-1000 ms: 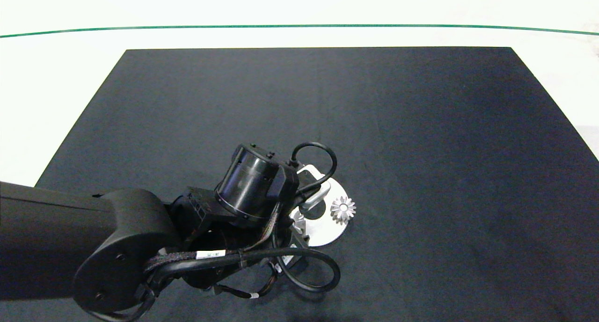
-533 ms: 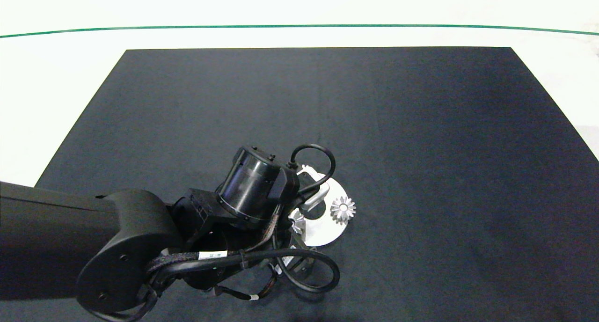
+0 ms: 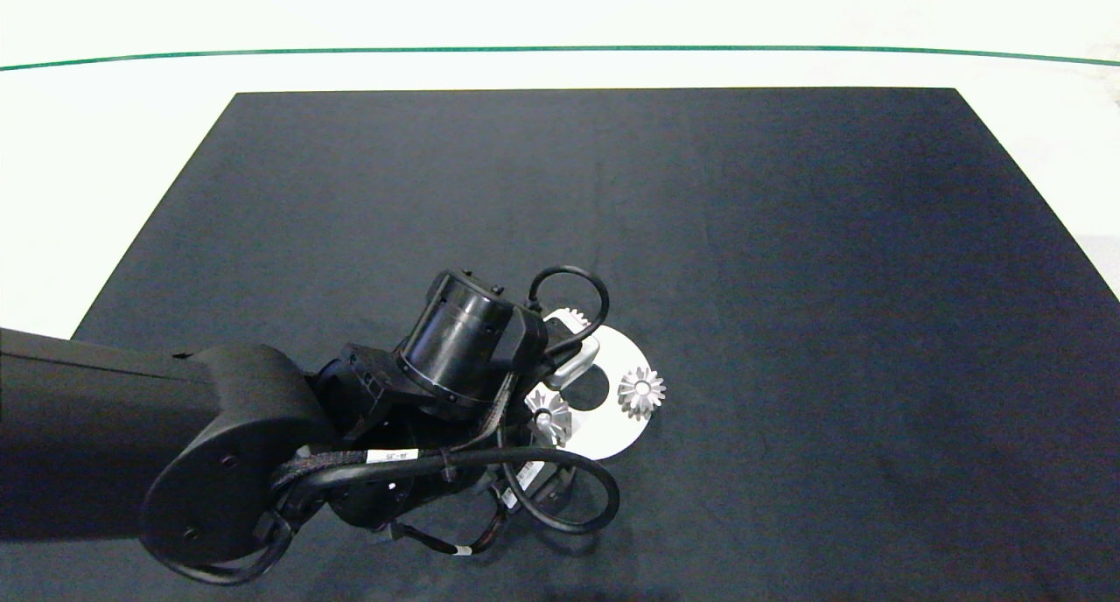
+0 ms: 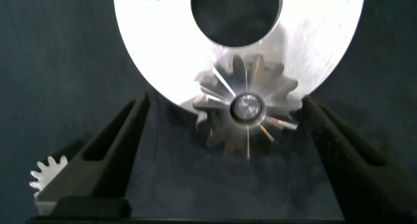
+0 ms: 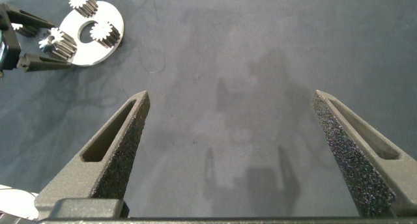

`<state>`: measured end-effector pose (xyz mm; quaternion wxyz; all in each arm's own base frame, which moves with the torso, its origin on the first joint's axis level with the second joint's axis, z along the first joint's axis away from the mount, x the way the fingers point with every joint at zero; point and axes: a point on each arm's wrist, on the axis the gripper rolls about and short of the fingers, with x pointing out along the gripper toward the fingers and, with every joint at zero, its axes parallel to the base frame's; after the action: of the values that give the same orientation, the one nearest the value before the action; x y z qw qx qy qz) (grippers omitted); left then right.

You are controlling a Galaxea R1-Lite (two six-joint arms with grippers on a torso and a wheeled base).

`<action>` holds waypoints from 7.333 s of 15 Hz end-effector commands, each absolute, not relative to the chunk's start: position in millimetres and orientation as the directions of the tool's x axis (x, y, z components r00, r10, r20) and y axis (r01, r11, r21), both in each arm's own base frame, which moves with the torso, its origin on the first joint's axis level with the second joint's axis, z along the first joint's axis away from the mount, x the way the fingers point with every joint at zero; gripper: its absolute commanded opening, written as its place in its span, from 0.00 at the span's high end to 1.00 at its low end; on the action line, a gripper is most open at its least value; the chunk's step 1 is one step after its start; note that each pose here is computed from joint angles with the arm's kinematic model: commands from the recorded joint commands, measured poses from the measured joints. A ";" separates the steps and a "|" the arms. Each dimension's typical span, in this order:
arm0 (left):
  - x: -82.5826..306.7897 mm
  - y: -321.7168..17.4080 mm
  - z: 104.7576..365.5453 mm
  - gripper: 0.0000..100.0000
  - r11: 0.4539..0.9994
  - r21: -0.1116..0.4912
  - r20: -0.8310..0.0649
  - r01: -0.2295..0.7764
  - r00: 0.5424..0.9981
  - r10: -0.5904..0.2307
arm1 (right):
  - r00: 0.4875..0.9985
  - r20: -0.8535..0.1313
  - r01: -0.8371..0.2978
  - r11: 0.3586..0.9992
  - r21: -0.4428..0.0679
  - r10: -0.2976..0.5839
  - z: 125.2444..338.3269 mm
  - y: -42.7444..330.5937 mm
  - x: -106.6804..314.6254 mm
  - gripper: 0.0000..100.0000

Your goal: Remove an incorrectly installed larger gear and replace it with the correct smaller gear

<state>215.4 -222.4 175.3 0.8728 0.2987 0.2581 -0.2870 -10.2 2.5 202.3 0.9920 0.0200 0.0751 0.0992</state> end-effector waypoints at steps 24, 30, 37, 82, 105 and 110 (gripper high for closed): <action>213.2 -228.7 173.2 0.58 0.644 0.375 -0.625 0.667 0.695 -0.356 | 0.968 -0.147 -0.197 0.979 0.057 0.203 202.2 2.6 -10.2 0.00; 212.4 -228.5 172.8 0.70 0.642 0.375 -0.627 0.669 0.693 -0.356 | 0.968 -0.145 -0.197 0.979 0.059 0.203 202.2 2.5 -10.5 0.00; 210.1 -231.0 177.7 0.72 0.619 0.351 -0.633 0.702 0.665 -0.396 | 0.968 -0.145 -0.197 0.979 0.059 0.203 202.2 2.5 -10.5 0.00; 296.9 -161.1 209.0 0.72 0.812 0.384 -0.570 0.440 0.805 -0.167 | 0.972 -0.139 -0.186 0.981 0.054 0.191 203.8 2.3 -10.9 0.00; 266.2 -131.1 215.0 0.00 0.805 0.320 -0.691 0.500 0.704 -0.163 | 0.973 -0.135 -0.183 0.982 0.053 0.189 202.7 2.2 -12.5 0.00; 269.5 -119.2 205.8 0.00 0.816 0.285 -0.720 0.502 0.674 -0.164 | 0.972 -0.138 -0.183 0.982 0.053 0.188 202.3 2.2 -12.1 0.00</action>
<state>268.5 -121.2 207.8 0.8847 0.2372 0.3525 -0.1917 -12.4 2.2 202.6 0.9930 0.0197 0.0697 0.0931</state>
